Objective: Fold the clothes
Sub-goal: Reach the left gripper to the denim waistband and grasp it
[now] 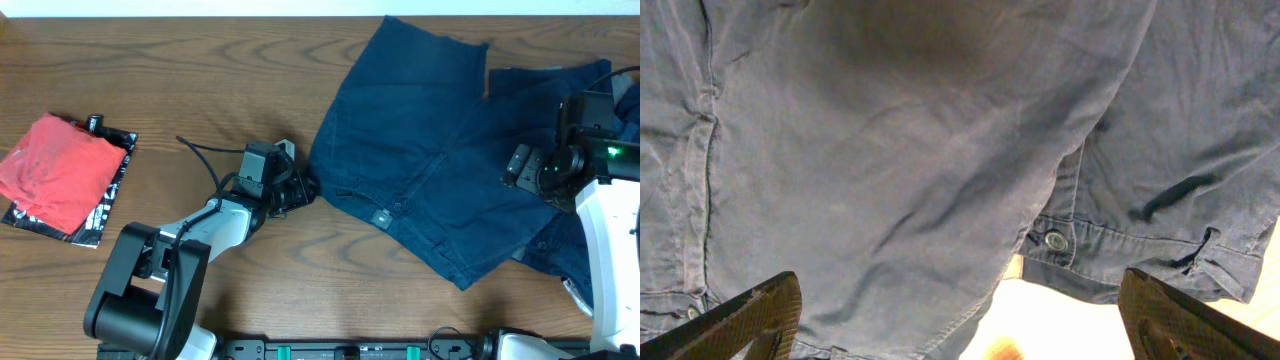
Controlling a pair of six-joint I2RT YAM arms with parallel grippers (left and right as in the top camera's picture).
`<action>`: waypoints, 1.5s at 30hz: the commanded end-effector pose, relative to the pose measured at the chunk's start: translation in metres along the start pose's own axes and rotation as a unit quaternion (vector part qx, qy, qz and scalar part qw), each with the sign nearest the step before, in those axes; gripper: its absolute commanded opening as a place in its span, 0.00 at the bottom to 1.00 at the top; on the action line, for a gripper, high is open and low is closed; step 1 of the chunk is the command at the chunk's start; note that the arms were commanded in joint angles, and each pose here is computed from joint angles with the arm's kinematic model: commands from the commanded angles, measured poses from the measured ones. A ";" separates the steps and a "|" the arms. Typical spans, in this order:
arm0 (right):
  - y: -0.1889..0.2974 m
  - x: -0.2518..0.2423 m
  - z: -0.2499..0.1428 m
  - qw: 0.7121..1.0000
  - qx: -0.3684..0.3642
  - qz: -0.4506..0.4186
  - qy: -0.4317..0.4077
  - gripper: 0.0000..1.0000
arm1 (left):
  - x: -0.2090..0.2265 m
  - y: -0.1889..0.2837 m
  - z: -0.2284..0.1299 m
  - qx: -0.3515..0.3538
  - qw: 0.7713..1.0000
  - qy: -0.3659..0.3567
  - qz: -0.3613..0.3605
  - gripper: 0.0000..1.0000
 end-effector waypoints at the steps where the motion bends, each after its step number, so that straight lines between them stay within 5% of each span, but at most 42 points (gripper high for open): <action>1: 0.003 -0.002 0.002 1.000 -0.004 0.001 -0.010 0.99 | 0.008 0.000 0.008 -0.024 0.999 -0.001 0.027 0.06; 7: 0.003 -0.003 0.002 1.000 -0.004 -0.003 -0.010 0.99 | 0.021 0.032 0.056 -0.104 0.994 0.017 0.034 0.06; 14: 0.003 -0.003 0.002 1.000 -0.006 -0.004 -0.010 0.99 | 0.026 0.140 0.166 -0.288 0.957 0.042 0.019 0.06; 17: 0.003 -0.002 0.002 1.000 -0.004 -0.001 0.001 0.99 | 0.031 0.165 0.182 -0.301 0.952 0.058 0.020 0.06; 20: 0.003 -0.002 0.002 1.000 -0.004 -0.001 0.005 0.99 | 0.022 0.157 0.165 -0.233 0.970 0.069 -0.019 0.10; 23: 0.003 -0.002 0.002 1.000 -0.005 0.000 0.005 0.99 | 0.023 0.136 0.136 -0.160 0.983 0.090 -0.001 0.49; 28: 0.003 -0.002 0.002 1.000 -0.004 -0.001 0.005 0.99 | 0.013 0.096 0.094 -0.071 0.995 0.063 0.017 0.78; 35: 0.003 -0.003 -0.002 1.000 0.004 -0.002 0.006 0.99 | 0.016 0.043 0.066 -0.032 0.995 0.027 0.092 0.81; 45: 0.003 -0.003 -0.002 1.000 0.005 -0.003 0.007 0.99 | 0.012 -0.016 0.039 0.015 0.996 -0.012 0.085 0.81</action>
Point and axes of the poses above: each gripper's point midway between its finger pads, its own y axis back along the fingers, its own x axis along the line the jaws close on, z = x × y, the point moved 4 cm from there along y, back along the fingers, and after that the axes turned 1 degree about -y, right-handed, at the moved point
